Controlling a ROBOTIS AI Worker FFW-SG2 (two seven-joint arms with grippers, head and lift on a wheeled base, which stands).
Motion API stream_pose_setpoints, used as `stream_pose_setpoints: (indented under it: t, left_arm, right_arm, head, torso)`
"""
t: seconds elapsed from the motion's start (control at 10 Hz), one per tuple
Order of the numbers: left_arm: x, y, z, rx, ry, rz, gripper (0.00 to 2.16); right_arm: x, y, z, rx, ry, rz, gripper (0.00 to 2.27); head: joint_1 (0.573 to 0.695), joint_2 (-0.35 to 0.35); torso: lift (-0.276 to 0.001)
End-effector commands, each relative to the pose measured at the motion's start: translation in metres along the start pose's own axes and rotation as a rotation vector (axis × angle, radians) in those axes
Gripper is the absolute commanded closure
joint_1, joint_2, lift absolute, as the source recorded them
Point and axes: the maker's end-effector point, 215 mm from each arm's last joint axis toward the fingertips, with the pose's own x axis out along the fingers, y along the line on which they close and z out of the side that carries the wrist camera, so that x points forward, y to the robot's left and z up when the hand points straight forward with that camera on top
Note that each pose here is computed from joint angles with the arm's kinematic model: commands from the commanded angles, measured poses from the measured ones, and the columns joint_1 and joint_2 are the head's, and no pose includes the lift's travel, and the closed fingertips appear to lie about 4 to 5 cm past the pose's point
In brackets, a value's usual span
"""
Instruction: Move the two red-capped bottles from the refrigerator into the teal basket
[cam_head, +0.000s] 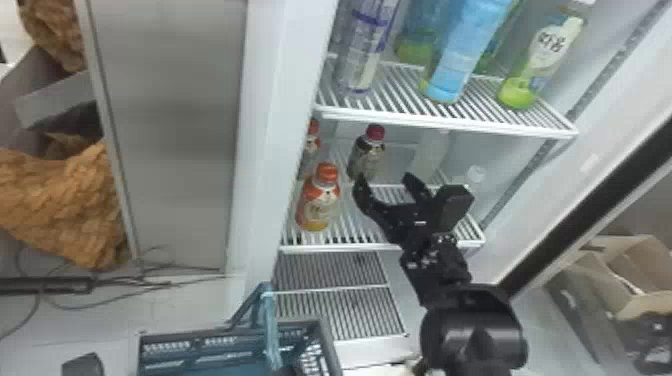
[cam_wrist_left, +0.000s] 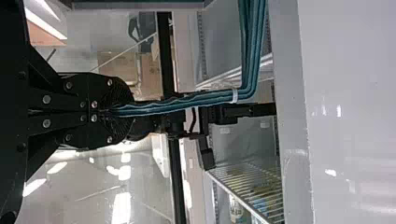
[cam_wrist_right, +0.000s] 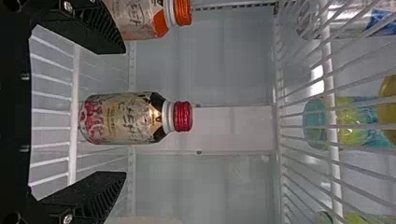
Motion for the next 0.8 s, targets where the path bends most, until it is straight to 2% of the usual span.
stream_pose_setpoints:
  t: [0.0,0.7]
  left_arm:
    - [0.0,0.0,0.001,0.001,-0.004,0.0,1.14]
    - [0.001,-0.001,0.003,0.002,-0.004,-0.003,1.14]
  right_arm:
    - [0.009,-0.003,0.001,0.001,0.001,-0.004,0.08]
    - [0.051,-0.006,0.001,0.016,0.029,-0.009,0.07]
  head:
    - [0.695,-0.35]
    - [0.695,-0.35]
  torso:
    - [-0.228]
    - [-0.228]
